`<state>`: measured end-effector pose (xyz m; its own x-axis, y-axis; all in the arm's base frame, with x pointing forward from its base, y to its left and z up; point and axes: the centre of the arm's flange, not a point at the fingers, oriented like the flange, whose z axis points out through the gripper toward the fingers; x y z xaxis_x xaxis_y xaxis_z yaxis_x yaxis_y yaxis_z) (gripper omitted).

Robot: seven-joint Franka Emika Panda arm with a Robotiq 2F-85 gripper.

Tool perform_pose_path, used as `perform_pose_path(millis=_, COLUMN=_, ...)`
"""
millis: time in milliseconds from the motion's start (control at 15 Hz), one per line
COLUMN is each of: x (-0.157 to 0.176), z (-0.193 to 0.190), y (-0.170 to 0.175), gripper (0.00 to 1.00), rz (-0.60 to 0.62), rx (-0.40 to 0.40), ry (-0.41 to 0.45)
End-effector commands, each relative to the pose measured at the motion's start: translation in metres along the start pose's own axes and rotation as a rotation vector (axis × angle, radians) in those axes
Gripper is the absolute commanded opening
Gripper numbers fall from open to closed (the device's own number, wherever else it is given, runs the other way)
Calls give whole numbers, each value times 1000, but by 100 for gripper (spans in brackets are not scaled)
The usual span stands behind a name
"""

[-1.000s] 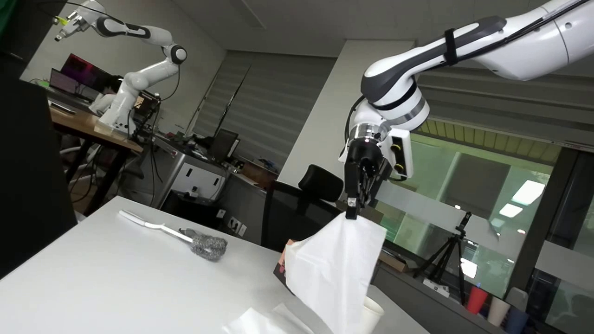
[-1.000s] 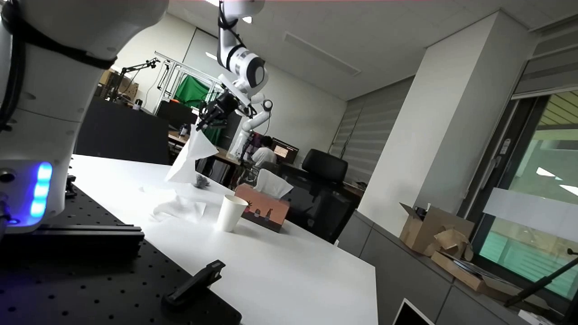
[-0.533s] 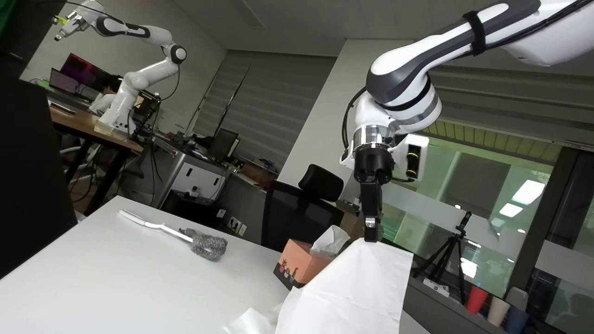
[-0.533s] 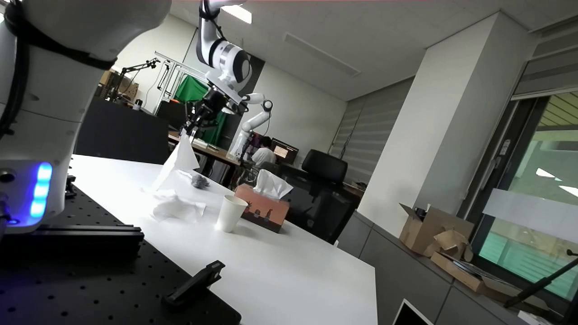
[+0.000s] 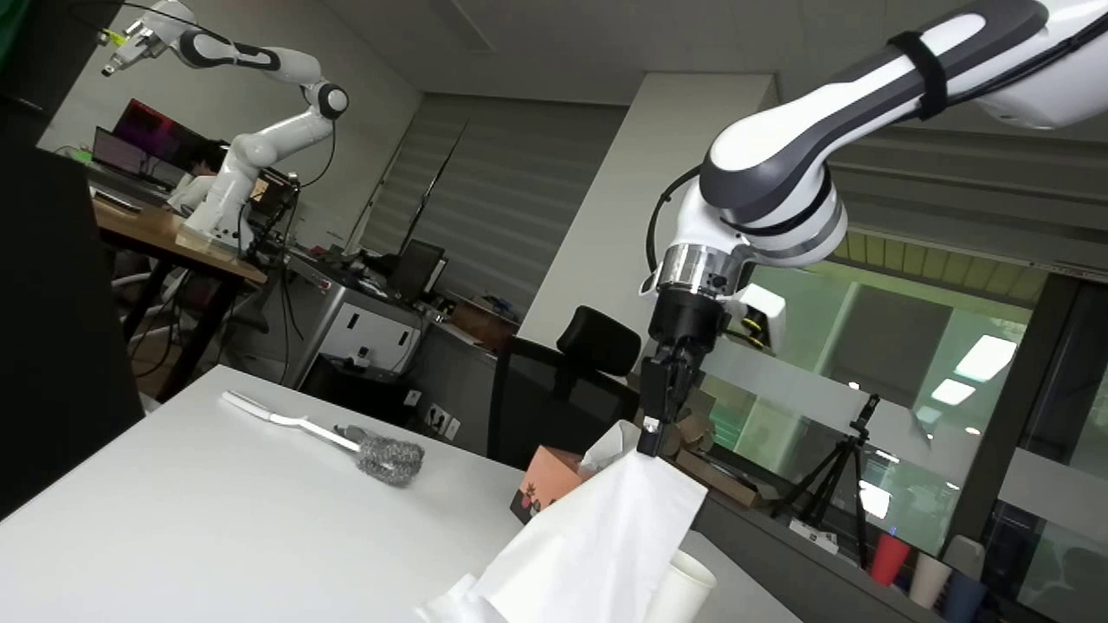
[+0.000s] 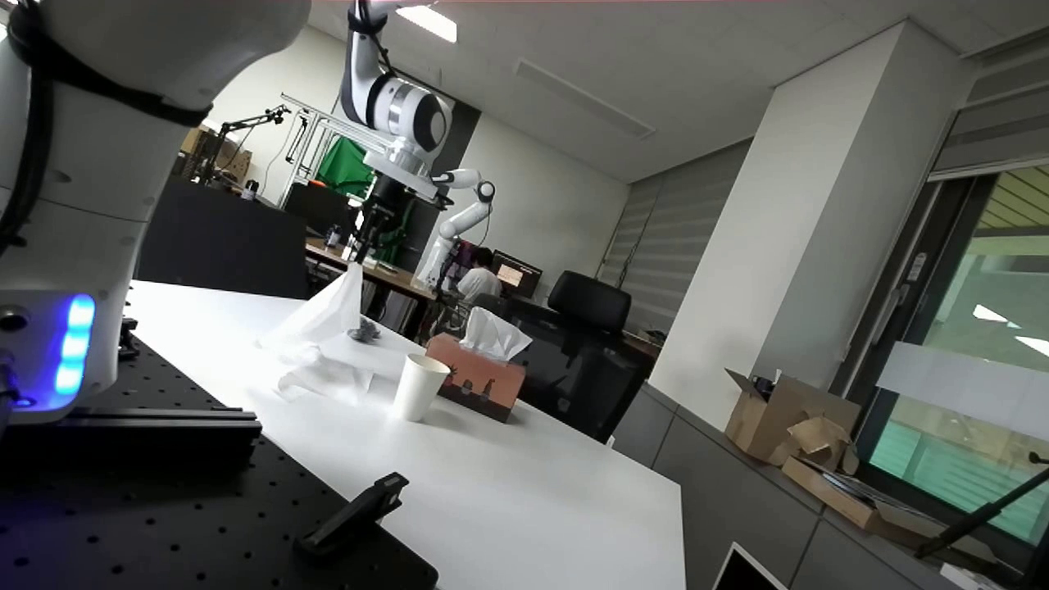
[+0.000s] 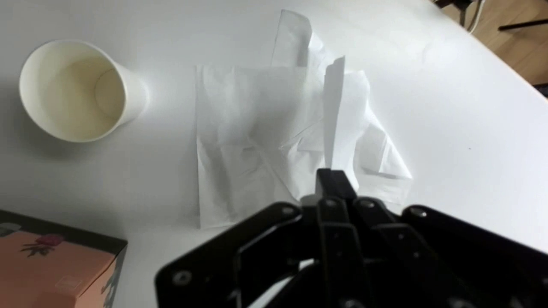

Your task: Get a wipe from the wipe box and place it on the table

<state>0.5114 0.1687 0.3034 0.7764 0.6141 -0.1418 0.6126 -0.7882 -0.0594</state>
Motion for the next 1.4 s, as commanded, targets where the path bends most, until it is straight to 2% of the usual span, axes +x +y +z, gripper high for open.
perform_pose_path(millis=0, x=-15, z=4, y=-1, gripper=0, rz=60, rx=-134, ry=48)
perform_pose_path(millis=400, x=-30, z=-6, y=9, gripper=0, rz=51, rx=-348, ry=22)
perform_pose_path(millis=600, x=-37, z=-18, y=13, gripper=0, rz=73, rx=-459, ry=42)
perform_pose_path(millis=800, x=-37, z=-15, y=-1, gripper=0, rz=74, rx=-581, ry=59)
perform_pose_path(millis=1000, x=-24, z=5, y=-28, gripper=0, rz=43, rx=-542, ry=60)
perform_pose_path(millis=1333, x=-5, z=42, y=-88, gripper=0, rz=-45, rx=-544, ry=43)
